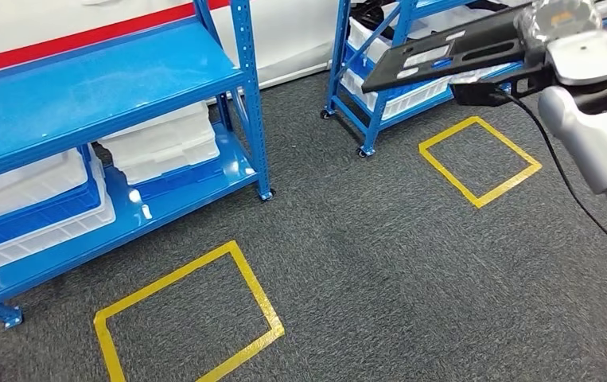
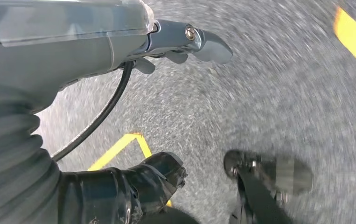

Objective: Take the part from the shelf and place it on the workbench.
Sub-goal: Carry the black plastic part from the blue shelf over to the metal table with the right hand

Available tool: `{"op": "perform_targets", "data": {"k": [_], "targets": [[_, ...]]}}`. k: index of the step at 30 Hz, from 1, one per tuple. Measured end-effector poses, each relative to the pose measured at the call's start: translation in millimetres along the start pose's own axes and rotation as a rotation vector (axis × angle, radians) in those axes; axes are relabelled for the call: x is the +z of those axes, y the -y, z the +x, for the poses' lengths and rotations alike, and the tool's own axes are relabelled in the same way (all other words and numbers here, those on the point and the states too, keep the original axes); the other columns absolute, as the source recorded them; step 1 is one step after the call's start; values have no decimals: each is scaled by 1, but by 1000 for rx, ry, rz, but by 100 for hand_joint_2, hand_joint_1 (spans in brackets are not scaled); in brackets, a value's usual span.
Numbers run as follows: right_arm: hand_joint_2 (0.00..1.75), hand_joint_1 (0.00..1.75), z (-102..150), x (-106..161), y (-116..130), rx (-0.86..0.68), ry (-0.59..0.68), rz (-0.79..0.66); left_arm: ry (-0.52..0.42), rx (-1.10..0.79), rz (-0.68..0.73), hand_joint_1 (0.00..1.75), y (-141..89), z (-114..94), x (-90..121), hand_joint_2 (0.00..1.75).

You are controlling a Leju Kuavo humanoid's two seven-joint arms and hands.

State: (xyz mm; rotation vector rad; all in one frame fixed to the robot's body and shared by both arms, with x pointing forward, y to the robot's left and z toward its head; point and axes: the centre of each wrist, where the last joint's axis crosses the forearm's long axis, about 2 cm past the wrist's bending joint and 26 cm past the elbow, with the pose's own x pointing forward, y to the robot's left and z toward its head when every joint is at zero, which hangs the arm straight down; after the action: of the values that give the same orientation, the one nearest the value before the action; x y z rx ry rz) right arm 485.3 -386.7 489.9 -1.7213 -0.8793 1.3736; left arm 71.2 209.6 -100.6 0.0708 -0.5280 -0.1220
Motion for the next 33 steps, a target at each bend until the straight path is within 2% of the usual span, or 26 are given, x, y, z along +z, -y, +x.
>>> {"op": "perform_targets", "data": {"k": [5, 9, 14, 20, 25, 29, 33], "targets": [[175, 175, 6, -9, 17, 8, -34, 18, 4, -21, -13, 0, 4, 4, 0, 175], [175, 175, 5, -11, 28, 15, -13, 11, -6, 4, -9, 0, 5, 3, 0, 175], [175, 175, 5, -12, 21, -46, 25, 19, -27, 12, -1, 0, 5, 0, 1, 175], [175, 175, 8, -12, 4, -227, 49, 36, -37, 14, 10, 0, 4, -6, 3, 175], [175, 175, -9, -12, -1, -355, 12, 28, -6, 15, 6, 0, 3, -4, 2, 175], [175, 175, -25, -10, -3, -386, -22, 21, 7, 16, -1, 0, 4, -2, 2, 175], [175, 175, -30, -8, -9, -386, -34, 25, 2, 17, 3, 0, 4, -2, 2, 175]]}}
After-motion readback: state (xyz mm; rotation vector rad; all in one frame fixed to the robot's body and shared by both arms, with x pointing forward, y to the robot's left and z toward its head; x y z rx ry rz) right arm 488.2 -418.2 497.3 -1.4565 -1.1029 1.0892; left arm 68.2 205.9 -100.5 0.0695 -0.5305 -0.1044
